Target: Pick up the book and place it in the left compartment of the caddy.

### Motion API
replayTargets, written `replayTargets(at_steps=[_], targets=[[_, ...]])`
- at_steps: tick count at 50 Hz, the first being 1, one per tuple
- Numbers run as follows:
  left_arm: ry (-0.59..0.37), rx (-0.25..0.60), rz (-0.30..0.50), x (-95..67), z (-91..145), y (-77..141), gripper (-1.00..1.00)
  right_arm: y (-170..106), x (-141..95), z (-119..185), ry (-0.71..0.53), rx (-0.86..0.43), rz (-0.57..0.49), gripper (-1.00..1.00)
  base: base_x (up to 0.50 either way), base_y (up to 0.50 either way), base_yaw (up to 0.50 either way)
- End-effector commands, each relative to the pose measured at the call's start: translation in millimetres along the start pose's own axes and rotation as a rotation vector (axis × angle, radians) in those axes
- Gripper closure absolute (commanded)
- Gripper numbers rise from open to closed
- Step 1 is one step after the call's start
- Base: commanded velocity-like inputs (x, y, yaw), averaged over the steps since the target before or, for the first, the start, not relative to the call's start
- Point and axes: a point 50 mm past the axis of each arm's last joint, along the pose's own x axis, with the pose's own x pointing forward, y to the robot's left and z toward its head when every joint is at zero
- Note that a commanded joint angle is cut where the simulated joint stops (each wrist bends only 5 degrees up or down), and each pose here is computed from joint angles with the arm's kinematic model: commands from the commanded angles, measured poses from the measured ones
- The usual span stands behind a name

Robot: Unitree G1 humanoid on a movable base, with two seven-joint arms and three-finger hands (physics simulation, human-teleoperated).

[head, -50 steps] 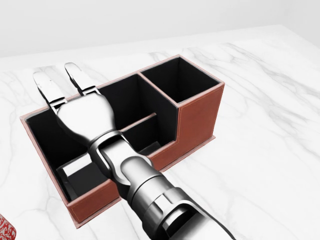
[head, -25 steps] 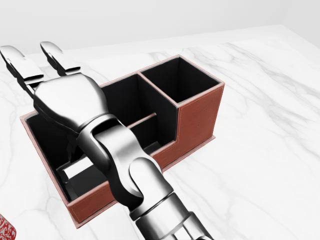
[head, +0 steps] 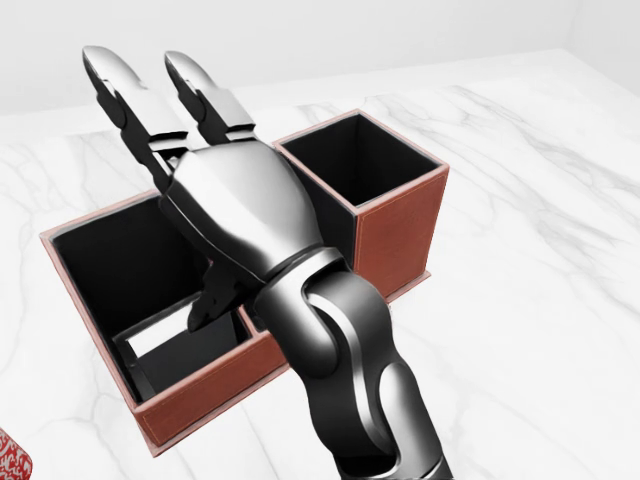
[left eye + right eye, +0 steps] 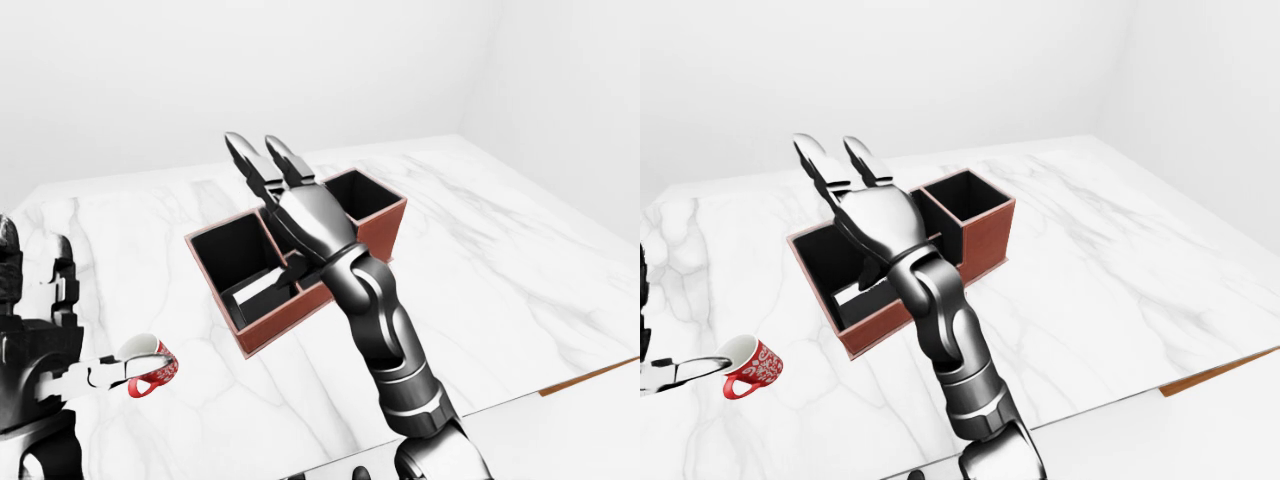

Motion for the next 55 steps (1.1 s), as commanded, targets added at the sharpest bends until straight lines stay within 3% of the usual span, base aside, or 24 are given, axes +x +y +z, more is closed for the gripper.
replayTargets(at_steps=[1,5,13,29,30,31,33,37,44,50,55], targets=[[-0.109,0.023,-0.149,17.9,17,-47,-1.00,-2,-35,-16,0.060,0.042,-0.085,-1.00,0.00,0.00,0.00],[-0.115,0.016,-0.205,22.7,15,-70,-1.00,6,-64,-32,0.153,0.064,-0.171,-1.00,0.00,0.00,0.00],[-0.126,0.025,-0.240,15.1,22,-81,-1.00,25,-107,-61,0.328,0.085,-0.268,-1.00,0.00,0.00,0.00],[-0.214,0.068,-0.296,-0.1,49,-92,-1.00,18,-107,-59,0.342,0.139,-0.454,-1.00,0.00,0.00,0.00],[-0.214,0.069,-0.301,-0.6,49,-93,-1.00,-91,-109,-14,0.051,0.141,-0.476,-1.00,0.00,0.00,0.00],[-0.213,0.069,-0.303,-0.9,49,-94,-1.00,-148,-114,24,-0.195,-0.054,-0.492,-1.00,0.00,0.00,0.00],[-0.218,0.070,-0.313,-2.8,51,-96,-1.00,-180,-123,49,-0.340,-0.239,-0.511,-1.00,0.00,0.00,0.00],[-0.216,0.064,-0.323,-5.9,54,-96,-1.00,-188,-139,66,-0.449,-0.309,-0.558,-1.00,0.00,0.00,0.00],[-0.219,0.026,-0.320,-5.1,55,-97,-1.00,-205,-159,56,-0.430,-0.282,-0.612,-1.00,0.00,0.00,0.00],[-0.221,-0.001,-0.322,-4.4,55,-100,-1.00,-208,-179,42,-0.430,-0.038,-0.637,-1.00,0.00,0.00,0.00],[-0.219,-0.023,-0.320,-3.6,56,-100,-1.00,-203,-186,28,-0.300,0.180,-0.631,-1.00,0.00,0.00,0.00]])
